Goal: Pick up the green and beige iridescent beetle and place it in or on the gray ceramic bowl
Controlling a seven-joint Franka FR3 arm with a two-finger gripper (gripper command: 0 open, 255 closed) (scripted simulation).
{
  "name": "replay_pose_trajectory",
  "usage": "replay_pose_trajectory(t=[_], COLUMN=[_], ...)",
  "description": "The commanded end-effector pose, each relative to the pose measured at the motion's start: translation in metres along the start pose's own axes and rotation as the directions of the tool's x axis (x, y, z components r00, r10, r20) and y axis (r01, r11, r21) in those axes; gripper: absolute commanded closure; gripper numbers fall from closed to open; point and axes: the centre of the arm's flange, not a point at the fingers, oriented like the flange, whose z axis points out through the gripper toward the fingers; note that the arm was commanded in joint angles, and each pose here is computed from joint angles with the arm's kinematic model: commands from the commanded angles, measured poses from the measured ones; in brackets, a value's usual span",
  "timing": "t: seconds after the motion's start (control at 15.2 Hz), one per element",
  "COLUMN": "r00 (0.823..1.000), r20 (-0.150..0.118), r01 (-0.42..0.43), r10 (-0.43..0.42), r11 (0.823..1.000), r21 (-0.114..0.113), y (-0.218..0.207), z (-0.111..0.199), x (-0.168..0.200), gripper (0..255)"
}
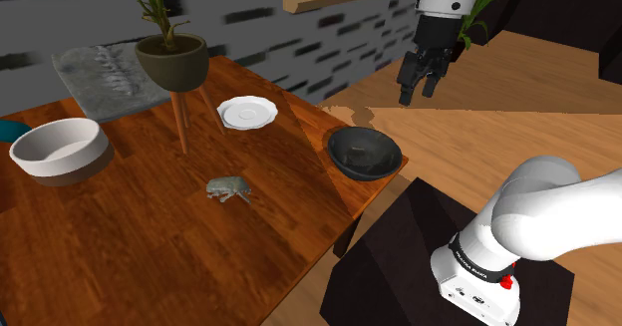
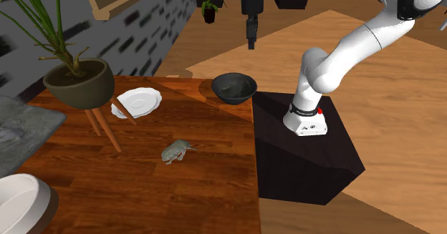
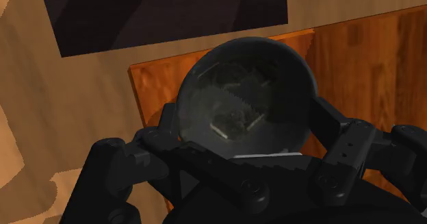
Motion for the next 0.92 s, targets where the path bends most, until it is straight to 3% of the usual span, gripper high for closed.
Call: replay_pose_trajectory(t=[0.0, 0.4, 0.86], r00=[1.000, 0.995, 0.976], r20=[0.000, -0.012, -0.022], r01=[0.000, 0.100, 0.214], r10=[0.000, -0.100, -0.216], r11=[1.000, 0.994, 0.974], r21=[0.000, -0.034, -0.075], y=[0.000, -0.059, -0.132], z=[0.000, 0.028, 0.062], x=[0.000, 0.049, 0.099], gripper=[0, 0, 0])
